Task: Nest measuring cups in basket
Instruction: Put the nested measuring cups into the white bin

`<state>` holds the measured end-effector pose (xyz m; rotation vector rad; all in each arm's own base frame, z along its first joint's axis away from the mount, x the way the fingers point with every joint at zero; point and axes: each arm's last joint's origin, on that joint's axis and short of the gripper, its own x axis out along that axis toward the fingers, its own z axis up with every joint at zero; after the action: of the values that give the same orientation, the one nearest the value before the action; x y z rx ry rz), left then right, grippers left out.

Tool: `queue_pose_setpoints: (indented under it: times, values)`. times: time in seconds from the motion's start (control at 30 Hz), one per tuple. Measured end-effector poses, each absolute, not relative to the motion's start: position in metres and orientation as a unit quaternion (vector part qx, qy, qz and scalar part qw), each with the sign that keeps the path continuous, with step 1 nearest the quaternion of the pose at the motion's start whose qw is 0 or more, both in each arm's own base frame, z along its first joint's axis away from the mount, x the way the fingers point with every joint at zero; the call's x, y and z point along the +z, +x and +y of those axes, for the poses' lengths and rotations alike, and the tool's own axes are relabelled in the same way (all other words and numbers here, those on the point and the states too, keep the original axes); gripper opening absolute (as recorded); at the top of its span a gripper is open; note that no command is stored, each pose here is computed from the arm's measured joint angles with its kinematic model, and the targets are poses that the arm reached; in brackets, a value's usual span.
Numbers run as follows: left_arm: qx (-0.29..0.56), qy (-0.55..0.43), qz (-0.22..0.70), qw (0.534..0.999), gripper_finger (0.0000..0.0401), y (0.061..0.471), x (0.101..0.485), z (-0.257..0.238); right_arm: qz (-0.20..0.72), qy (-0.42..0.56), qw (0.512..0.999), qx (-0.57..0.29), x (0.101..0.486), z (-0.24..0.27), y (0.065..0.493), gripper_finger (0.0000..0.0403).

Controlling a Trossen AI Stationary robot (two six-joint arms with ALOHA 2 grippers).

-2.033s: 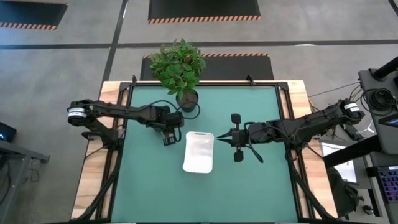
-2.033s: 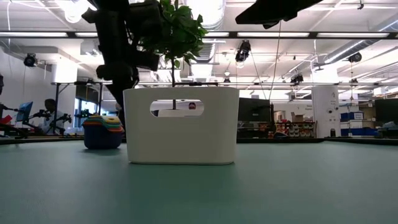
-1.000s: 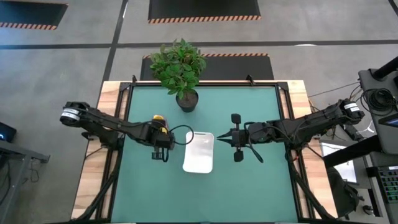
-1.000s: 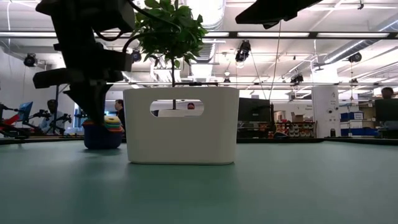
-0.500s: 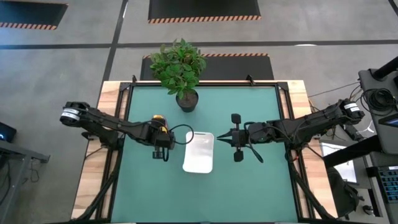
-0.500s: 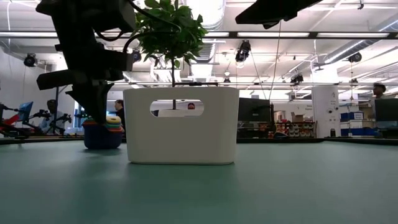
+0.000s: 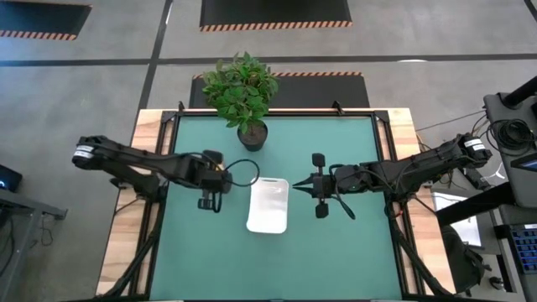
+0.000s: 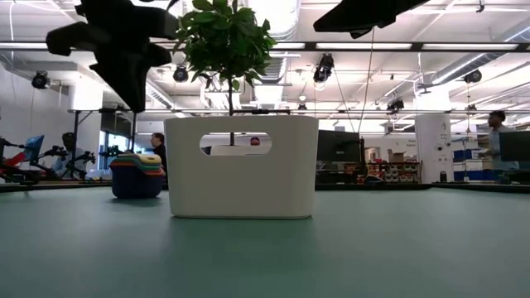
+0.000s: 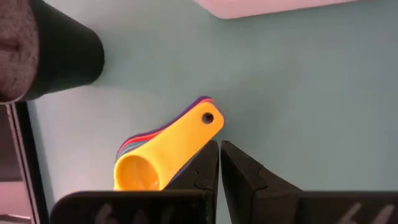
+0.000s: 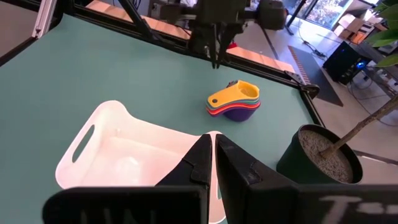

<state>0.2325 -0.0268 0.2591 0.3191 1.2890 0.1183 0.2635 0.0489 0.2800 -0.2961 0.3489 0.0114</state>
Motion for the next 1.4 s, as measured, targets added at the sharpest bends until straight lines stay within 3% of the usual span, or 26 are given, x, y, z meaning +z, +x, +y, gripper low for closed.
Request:
queue_pose_setpoints:
  times: [0.27, 0.6, 0.9, 1.03, 1.4]
  values:
    - [0.070, 0.140, 0.606, 0.780, 0.0000, 0.212, 0.249, -0.012, 0.173, -0.149, 0.973, 0.006, 0.280, 0.049, 0.263, 0.0009]
    - [0.084, 0.124, 0.590, 0.794, 0.0000, 0.211, 0.221, -0.009, 0.173, -0.145, 0.974, 0.005, 0.280, 0.049, 0.264, 0.0009]
    - [0.090, 0.114, 0.587, 0.796, 0.0004, 0.212, 0.220, -0.009, 0.172, -0.141, 0.975, 0.005, 0.280, 0.049, 0.264, 0.0009]
    - [0.097, 0.104, 0.587, 0.797, 0.0038, 0.212, 0.220, -0.009, 0.172, -0.138, 0.975, 0.004, 0.280, 0.049, 0.264, 0.0009]
    - [0.101, 0.100, 0.586, 0.798, 0.0189, 0.212, 0.220, -0.009, 0.171, -0.147, 0.974, 0.006, 0.280, 0.049, 0.264, 0.0009]
